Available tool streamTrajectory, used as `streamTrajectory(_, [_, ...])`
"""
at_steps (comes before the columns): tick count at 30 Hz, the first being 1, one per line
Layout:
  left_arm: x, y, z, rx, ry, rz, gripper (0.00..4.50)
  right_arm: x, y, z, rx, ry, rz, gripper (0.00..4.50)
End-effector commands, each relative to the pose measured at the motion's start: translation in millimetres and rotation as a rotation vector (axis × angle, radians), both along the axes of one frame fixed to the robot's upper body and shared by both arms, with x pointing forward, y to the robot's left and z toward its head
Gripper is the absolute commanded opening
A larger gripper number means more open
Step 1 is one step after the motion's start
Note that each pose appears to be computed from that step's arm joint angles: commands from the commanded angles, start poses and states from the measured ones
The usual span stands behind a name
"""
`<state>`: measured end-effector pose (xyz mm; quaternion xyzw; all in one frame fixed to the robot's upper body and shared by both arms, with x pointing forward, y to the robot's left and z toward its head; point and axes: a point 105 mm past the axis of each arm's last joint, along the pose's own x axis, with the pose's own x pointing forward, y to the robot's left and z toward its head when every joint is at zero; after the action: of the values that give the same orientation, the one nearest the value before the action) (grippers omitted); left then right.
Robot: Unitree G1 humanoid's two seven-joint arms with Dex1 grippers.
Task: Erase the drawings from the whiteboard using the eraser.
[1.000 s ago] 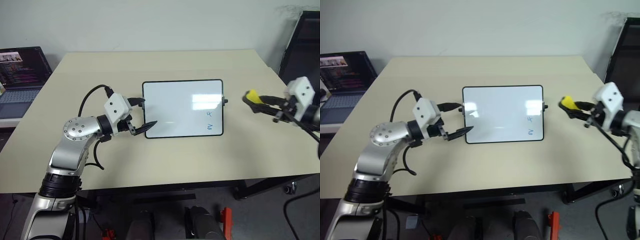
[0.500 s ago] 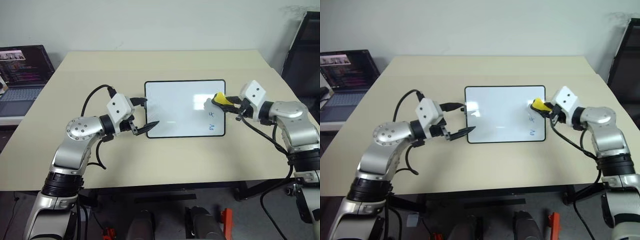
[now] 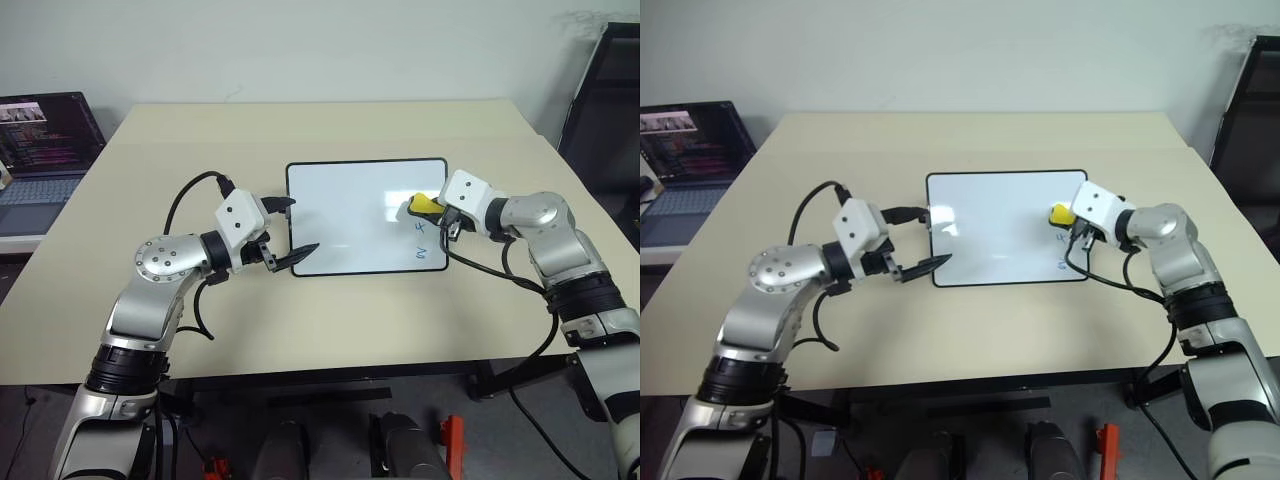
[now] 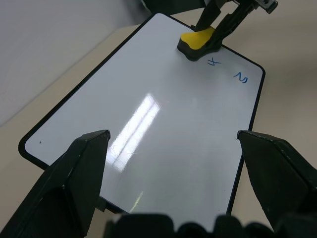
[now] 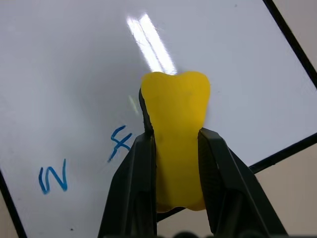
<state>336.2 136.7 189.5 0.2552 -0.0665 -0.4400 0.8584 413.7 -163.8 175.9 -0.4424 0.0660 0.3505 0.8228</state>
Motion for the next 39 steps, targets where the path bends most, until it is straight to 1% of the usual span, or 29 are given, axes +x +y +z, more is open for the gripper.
streamTrajectory(1, [-3.3,-1.8,10.2,-0.002,-0.052,-0.006,4.50,-2.7,7.0,-10.9,-0.048,0.018,0.016,0.82])
streamTrajectory(6, [-3.5,-1.2,10.3,-0.003,-0.052,-0.001,4.50,-13.8,13.0,-31.2,-0.093,0.081,0.045,0.81])
streamTrajectory(12, [-3.0,0.3,10.3,-0.001,-0.050,0.003,4.50,-21.6,9.7,-37.0,-0.104,0.124,0.055,0.80])
streamTrajectory(17, [-3.2,-1.2,11.2,-0.015,-0.049,-0.001,4.50,-18.7,3.2,-31.0,-0.113,0.112,0.034,0.80])
streamTrajectory(20, [-2.7,-0.8,12.1,-0.019,-0.050,0.002,4.50,-10.9,-2.4,-19.9,-0.114,0.060,0.000,0.80])
streamTrajectory(24, [-2.3,-0.5,12.0,-0.017,-0.051,0.003,4.50,6.9,-16.5,0.9,-0.116,-0.030,-0.098,0.80])
streamTrajectory(27, [-2.4,-1.3,12.1,-0.019,-0.052,0.002,4.50,10.3,-16.1,8.0,-0.105,-0.041,-0.111,0.80])
streamTrajectory(31, [-2.3,-1.8,11.6,-0.018,-0.052,0.002,4.50,5.2,-7.8,-0.6,-0.103,-0.014,-0.077,0.78])
streamTrajectory(36, [-1.9,-1.2,11.8,-0.017,-0.052,0.004,4.50,-6.9,4.7,-17.2,-0.109,0.046,-0.020,0.77])
streamTrajectory(39, [-1.9,-1.4,11.9,-0.016,-0.052,0.004,4.50,-18.6,11.4,-31.0,-0.138,0.093,0.035,0.71])
